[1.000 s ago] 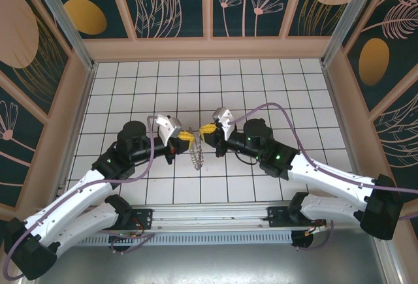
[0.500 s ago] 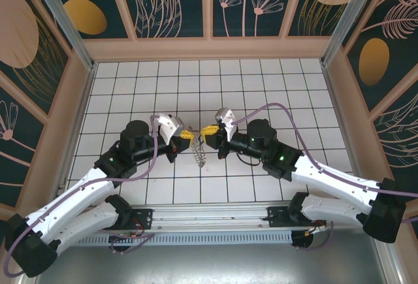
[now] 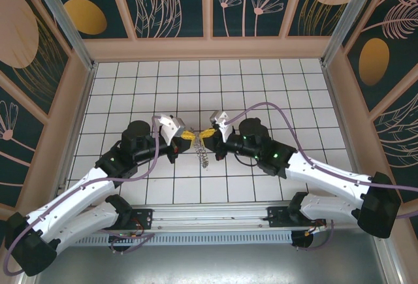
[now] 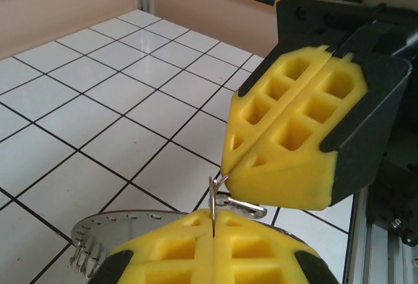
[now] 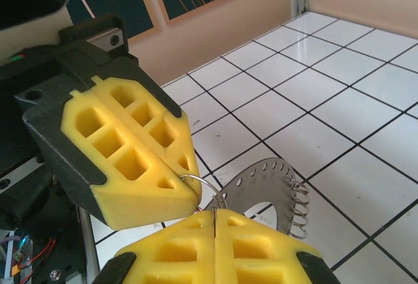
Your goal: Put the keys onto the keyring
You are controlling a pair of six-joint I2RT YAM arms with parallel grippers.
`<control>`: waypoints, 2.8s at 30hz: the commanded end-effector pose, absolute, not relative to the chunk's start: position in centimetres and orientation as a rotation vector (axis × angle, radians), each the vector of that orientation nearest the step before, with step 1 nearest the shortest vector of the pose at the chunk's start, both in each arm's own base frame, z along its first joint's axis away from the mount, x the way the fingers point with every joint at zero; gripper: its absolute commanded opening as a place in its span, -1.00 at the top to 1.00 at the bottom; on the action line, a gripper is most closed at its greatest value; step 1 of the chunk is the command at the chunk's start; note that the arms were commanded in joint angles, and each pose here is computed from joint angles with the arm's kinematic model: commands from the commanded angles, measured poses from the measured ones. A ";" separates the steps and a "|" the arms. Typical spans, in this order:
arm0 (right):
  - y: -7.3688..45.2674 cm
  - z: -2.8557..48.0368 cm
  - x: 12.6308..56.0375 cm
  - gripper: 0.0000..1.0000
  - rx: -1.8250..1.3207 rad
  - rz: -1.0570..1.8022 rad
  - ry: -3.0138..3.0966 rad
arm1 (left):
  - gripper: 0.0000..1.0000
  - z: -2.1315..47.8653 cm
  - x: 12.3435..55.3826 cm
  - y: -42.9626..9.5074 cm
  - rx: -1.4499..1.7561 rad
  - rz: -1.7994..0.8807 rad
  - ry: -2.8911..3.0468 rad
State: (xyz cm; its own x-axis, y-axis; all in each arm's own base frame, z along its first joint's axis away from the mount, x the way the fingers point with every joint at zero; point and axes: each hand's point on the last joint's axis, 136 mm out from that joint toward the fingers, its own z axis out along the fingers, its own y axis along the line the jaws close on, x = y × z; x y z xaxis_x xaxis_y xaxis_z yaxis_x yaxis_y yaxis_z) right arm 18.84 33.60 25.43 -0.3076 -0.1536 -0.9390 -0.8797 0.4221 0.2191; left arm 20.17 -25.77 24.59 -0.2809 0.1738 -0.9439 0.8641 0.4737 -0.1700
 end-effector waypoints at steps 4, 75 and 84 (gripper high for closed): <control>33.8 27.8 19.2 1.00 -0.864 1.007 1.699 | 1.00 27.2 20.2 -26.2 0.900 -0.882 1.654; 33.8 28.5 20.0 1.00 -0.844 1.078 1.702 | 1.00 27.2 19.6 -26.5 0.920 -0.876 1.646; 32.8 28.5 19.5 1.00 -0.846 1.062 1.694 | 1.00 27.0 19.9 -26.5 0.914 -0.866 1.657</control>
State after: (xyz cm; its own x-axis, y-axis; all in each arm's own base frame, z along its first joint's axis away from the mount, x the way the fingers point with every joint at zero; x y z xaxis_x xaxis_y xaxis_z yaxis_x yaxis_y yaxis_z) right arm 19.64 33.36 26.54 -0.3634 -0.1076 -0.9254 -0.8702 0.3939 0.2959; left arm 19.71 -26.22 24.38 -0.2658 0.1929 -0.9445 0.8722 0.4655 -0.1504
